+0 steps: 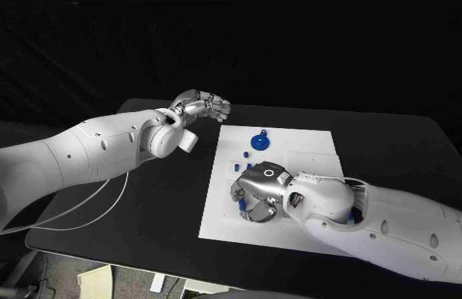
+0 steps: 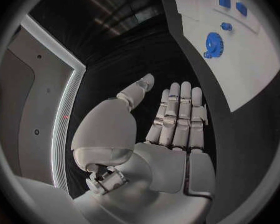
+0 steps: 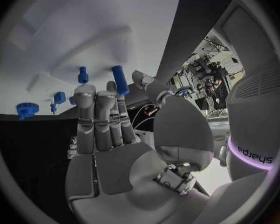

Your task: Assemble the parts on the task board

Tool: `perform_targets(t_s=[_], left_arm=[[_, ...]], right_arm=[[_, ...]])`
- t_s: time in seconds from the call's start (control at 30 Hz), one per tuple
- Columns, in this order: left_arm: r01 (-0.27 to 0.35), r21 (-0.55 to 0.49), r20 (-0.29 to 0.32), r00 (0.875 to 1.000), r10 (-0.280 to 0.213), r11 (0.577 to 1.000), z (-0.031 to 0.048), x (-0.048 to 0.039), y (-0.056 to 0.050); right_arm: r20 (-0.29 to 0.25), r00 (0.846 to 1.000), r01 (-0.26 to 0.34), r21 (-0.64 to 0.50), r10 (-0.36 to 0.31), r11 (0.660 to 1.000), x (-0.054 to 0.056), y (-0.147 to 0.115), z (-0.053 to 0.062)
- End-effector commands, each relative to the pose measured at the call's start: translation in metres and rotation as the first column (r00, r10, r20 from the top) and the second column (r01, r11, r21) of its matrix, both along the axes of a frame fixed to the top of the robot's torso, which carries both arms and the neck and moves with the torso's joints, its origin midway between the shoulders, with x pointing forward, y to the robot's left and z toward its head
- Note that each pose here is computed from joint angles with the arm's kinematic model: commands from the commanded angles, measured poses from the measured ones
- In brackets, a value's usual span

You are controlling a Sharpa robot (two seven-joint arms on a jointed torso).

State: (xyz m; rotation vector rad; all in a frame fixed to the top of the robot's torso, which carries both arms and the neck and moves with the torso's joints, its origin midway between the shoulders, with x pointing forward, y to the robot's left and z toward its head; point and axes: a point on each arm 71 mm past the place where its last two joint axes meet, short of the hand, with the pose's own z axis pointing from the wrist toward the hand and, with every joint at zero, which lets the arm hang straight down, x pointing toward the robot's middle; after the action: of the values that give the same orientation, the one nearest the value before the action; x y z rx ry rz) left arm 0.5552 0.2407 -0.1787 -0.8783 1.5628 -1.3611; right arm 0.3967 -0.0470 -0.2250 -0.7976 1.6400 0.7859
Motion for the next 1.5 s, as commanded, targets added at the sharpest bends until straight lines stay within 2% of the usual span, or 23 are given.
perform_targets(t_s=[0.03,0.2,0.33,0.53,0.7,0.8,0.87,0.93,1.03,1.1,1.17,1.2,1.23,1.27,1.33,1.4,1.43,1.47,1.5], left_arm=[[0.015,-0.011,-0.001,1.0,-0.015,1.0,0.0007,-0.0003,-0.002],[0.013,-0.01,-0.001,1.0,-0.013,1.0,0.0006,-0.0002,-0.001],[0.014,-0.01,-0.002,1.0,-0.014,1.0,0.0006,-0.0002,-0.001],[0.012,-0.01,-0.001,1.0,-0.012,1.0,0.0006,-0.0001,-0.001],[0.011,-0.01,-0.001,1.0,-0.011,1.0,0.0006,0.0,0.0],[0.009,-0.009,-0.001,1.0,-0.009,1.0,0.0006,0.0001,0.0],[0.008,-0.008,-0.001,1.0,-0.008,1.0,0.0005,0.0003,0.0],[0.006,-0.008,0.0,1.0,-0.006,1.0,0.0005,0.0007,0.001],[0.004,-0.007,0.0,1.0,-0.004,1.0,0.0003,0.0012,0.001],[0.004,-0.007,0.0,1.0,-0.004,1.0,0.0002,0.0015,0.0],[0.002,-0.009,-0.001,1.0,-0.002,1.0,-0.0001,0.0015,0.001],[0.0,-0.011,-0.002,1.0,0.0,1.0,-0.0003,0.0017,0.001],[-0.002,-0.011,-0.003,1.0,0.002,1.0,-0.0005,0.0018,0.001],[-0.004,-0.013,-0.005,1.0,0.004,1.0,-0.001,0.0019,0.002],[-0.004,-0.013,-0.005,1.0,0.004,1.0,-0.0012,0.002,0.002],[-0.004,-0.013,-0.005,1.0,0.004,1.0,-0.0012,0.002,0.001],[-0.005,-0.013,-0.005,1.0,0.004,1.0,-0.0017,0.002,0.001],[-0.005,-0.015,-0.008,1.0,0.005,1.0,-0.0026,0.0017,0.001],[-0.005,-0.016,-0.009,1.0,0.005,1.0,-0.003,0.0014,0.001]], right_arm=[[0.009,1.0,0.001,0.035,-0.002,0.999,0.0,-0.001,0.002],[0.008,1.0,0.007,0.059,-0.007,0.998,0.0,-0.005,0.004],[-0.022,1.0,0.015,0.098,-0.013,0.995,-0.001,-0.012,0.006],[-0.059,0.998,0.035,0.184,-0.024,0.982,-0.001,-0.02,0.018],[-0.141,0.988,0.104,0.298,-0.064,0.949,0.007,-0.033,0.037],[-0.226,0.969,0.183,0.362,-0.105,0.914,0.017,-0.046,0.052],[-0.3,0.945,0.249,0.397,-0.132,0.883,0.025,-0.056,0.06],[-0.348,0.924,0.299,0.408,-0.155,0.863,0.032,-0.067,0.067],[-0.381,0.901,0.362,0.398,-0.206,0.843,0.047,-0.086,0.075],[-0.406,0.878,0.406,0.344,-0.256,0.847,0.058,-0.102,0.077],[-0.423,0.847,0.454,0.261,-0.321,0.852,0.07,-0.119,0.077],[-0.423,0.834,0.478,0.236,-0.353,0.846,0.077,-0.129,0.078],[-0.43,0.825,0.491,0.228,-0.366,0.841,0.08,-0.132,0.078],[-0.459,0.789,0.532,0.18,-0.408,0.827,0.085,-0.143,0.075],[-0.497,0.738,0.584,0.133,-0.456,0.801,0.09,-0.161,0.071],[-0.527,0.691,0.619,0.077,-0.494,0.782,0.09,-0.174,0.067],[-0.541,0.66,0.64,0.042,-0.521,0.767,0.089,-0.181,0.064],[-0.541,0.649,0.649,0.026,-0.535,0.761,0.087,-0.184,0.062],[-0.541,0.645,0.648,0.014,-0.539,0.761,0.085,-0.185,0.061]])
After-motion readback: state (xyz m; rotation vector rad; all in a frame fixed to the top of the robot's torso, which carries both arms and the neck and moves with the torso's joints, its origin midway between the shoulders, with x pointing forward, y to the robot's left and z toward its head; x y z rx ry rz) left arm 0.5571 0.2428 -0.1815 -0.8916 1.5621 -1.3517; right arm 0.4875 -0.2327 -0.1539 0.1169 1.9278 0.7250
